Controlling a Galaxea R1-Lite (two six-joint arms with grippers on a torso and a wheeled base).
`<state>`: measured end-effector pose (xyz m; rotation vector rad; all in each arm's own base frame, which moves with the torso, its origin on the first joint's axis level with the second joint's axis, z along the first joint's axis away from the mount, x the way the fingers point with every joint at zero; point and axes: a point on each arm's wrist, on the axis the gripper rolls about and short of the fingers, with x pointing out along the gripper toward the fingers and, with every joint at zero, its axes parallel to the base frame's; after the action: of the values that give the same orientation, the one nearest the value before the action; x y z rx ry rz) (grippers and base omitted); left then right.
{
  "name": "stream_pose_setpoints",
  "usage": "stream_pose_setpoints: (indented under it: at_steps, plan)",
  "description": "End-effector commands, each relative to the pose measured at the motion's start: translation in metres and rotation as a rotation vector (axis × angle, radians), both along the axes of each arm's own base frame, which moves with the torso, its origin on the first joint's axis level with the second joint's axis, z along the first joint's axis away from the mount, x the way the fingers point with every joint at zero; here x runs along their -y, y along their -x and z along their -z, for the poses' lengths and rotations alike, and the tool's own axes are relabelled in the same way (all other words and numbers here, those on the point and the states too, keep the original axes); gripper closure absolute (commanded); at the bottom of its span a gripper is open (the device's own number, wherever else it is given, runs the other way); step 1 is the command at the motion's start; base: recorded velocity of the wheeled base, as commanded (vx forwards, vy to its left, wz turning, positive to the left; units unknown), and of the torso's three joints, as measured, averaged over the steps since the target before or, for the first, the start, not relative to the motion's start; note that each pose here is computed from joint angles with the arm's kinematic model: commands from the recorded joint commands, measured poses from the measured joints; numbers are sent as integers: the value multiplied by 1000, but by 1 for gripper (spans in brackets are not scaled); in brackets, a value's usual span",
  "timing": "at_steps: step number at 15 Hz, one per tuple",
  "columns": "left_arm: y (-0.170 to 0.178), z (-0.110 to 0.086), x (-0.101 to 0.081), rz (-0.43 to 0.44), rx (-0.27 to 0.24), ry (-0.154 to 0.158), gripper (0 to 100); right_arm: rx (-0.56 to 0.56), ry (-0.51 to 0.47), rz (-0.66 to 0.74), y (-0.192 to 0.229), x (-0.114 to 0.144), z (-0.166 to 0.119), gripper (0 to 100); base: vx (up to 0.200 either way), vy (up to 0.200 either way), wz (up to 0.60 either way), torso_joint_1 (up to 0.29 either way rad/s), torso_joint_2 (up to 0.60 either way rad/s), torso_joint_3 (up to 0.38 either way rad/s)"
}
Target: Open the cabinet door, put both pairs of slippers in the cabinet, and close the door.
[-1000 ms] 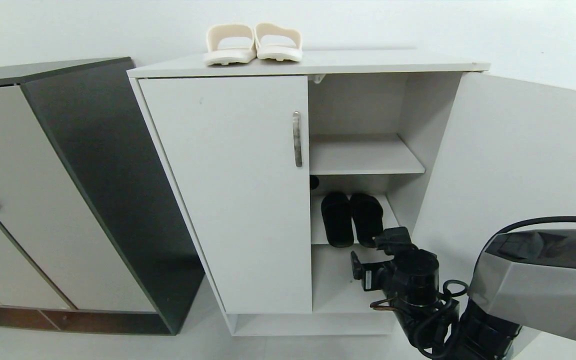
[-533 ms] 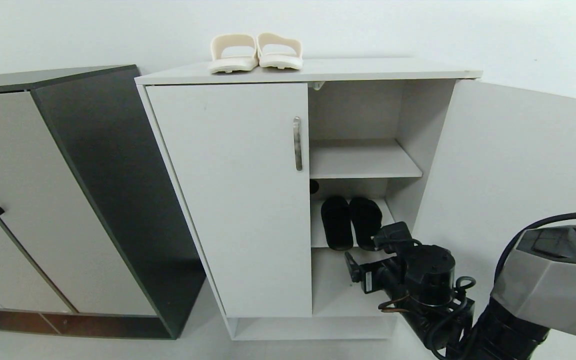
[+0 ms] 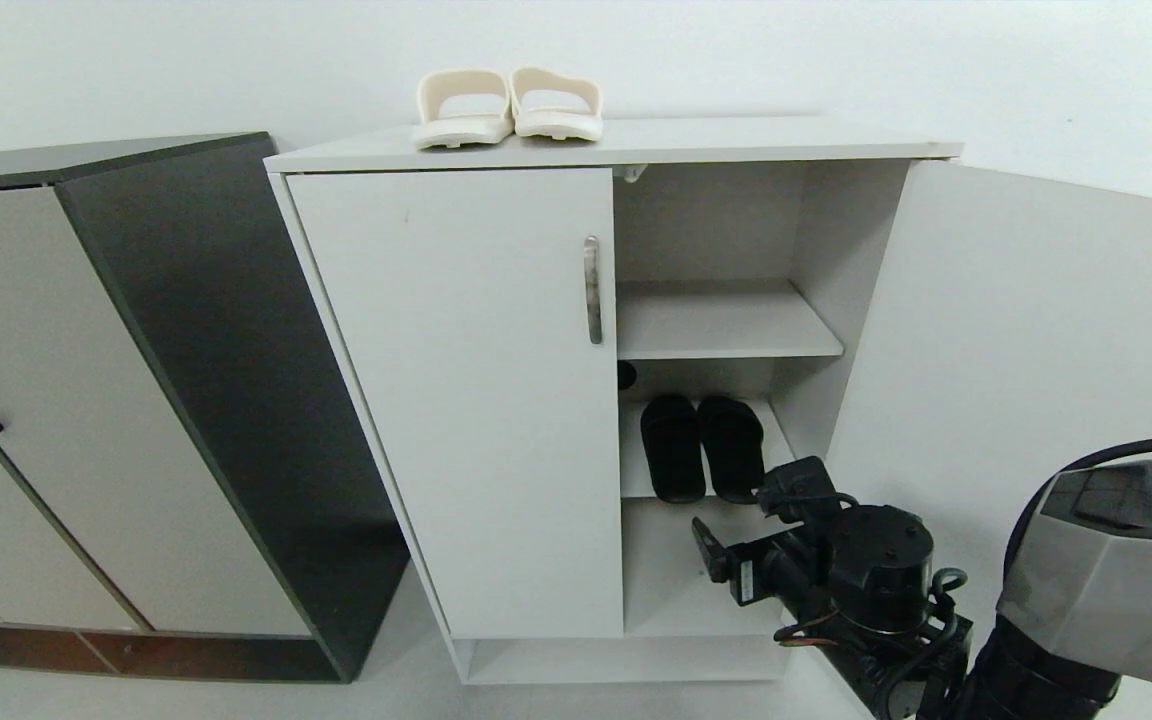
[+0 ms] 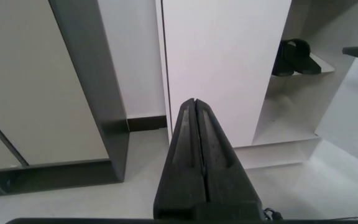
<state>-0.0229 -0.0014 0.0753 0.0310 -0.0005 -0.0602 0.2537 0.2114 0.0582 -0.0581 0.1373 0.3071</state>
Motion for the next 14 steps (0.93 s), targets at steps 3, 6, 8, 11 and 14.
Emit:
stream_pose_setpoints:
  at_steps: [3, 6, 8, 11, 14]
  plan:
    - [0, 0, 0, 0, -1, 0, 100, -10, 6, -8, -1, 1, 9, 0, -200, 200, 0, 14, 4, 7]
    - [0, 0, 0, 0, -1, 3, 100, -10, 0, -43, 2, 2, 9, 0, -200, 200, 0, 4, 2, -4]
    - [0, 0, 0, 0, -1, 3, 100, -12, 2, -43, 3, 3, 10, 0, -200, 200, 0, 0, 7, 7]
    - [0, 0, 0, 0, -1, 5, 100, -9, 13, -46, 4, 4, 13, 0, -67, 67, 0, -1, 2, -1]
    - [0, 0, 0, 0, -1, 5, 100, 8, 17, -70, 3, 3, 15, 0, 0, 0, 0, 0, 0, 0]
